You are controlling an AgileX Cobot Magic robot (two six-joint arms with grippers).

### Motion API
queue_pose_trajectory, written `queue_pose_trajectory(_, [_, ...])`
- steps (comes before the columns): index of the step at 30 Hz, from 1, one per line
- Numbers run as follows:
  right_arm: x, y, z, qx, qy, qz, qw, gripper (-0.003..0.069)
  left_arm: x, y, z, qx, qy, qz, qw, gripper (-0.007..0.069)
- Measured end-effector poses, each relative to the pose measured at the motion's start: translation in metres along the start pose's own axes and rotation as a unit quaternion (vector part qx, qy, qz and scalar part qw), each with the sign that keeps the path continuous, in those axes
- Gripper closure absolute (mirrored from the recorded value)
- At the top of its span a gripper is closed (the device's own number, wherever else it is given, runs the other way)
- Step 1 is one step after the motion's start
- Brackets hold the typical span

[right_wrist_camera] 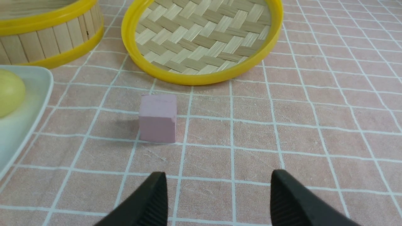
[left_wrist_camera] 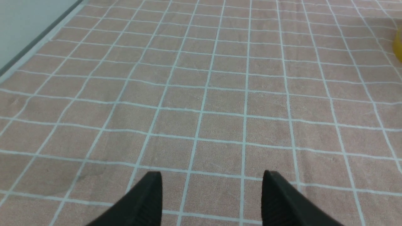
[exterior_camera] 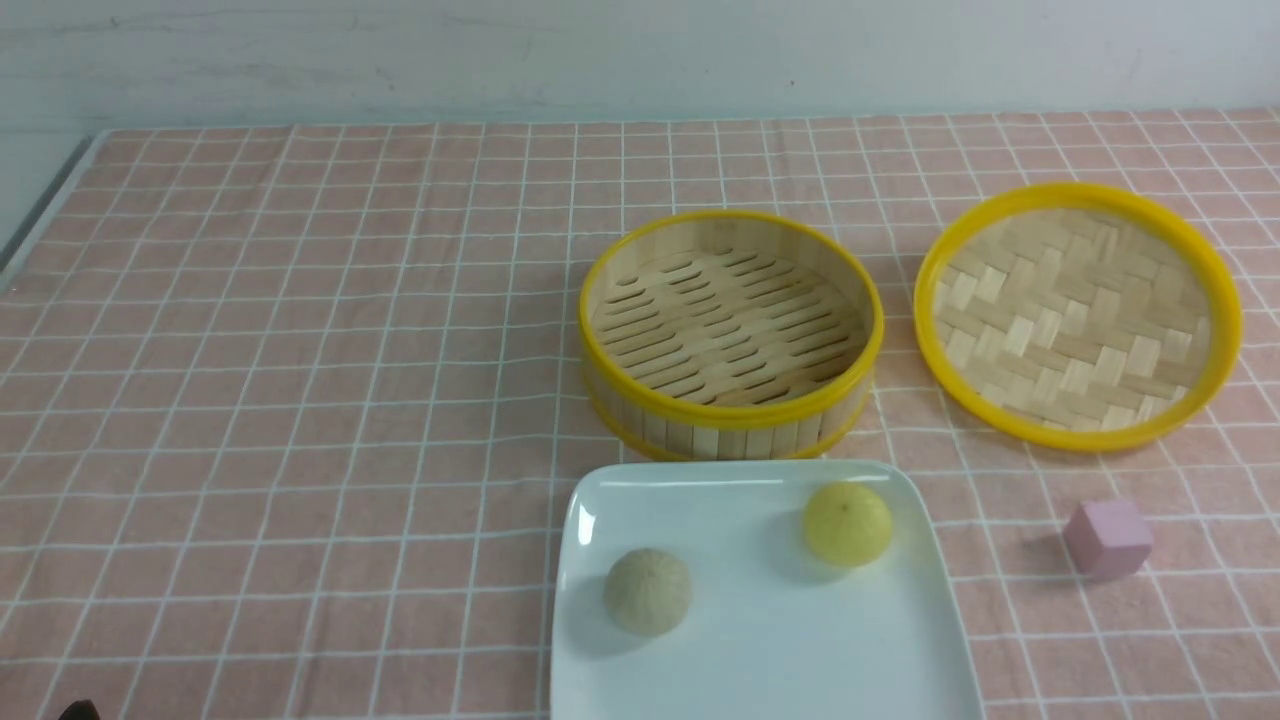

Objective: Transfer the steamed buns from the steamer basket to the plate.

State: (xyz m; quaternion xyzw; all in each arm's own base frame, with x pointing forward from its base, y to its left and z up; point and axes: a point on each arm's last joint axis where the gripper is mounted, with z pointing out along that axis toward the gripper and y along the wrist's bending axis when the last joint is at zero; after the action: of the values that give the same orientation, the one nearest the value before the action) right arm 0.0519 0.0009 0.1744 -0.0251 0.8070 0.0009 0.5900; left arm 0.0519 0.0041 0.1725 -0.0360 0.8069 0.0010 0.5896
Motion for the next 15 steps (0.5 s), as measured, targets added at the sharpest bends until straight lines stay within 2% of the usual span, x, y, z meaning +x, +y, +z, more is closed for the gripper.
queue_pose_trajectory(8, [0.0000, 0.0000, 0.0000, 0.000, 0.000, 0.000, 1.000, 0.0216, 0.0000, -0.0011, 0.0000, 0.011, 0.000, 0.004, 1.000, 0.0187])
queue_pose_trajectory(15, [0.0000, 0.0000, 0.0000, 0.000, 0.000, 0.000, 1.000, 0.0216, 0.0000, 0.0011, 0.0000, -0.009, 0.000, -0.003, 1.000, 0.0187])
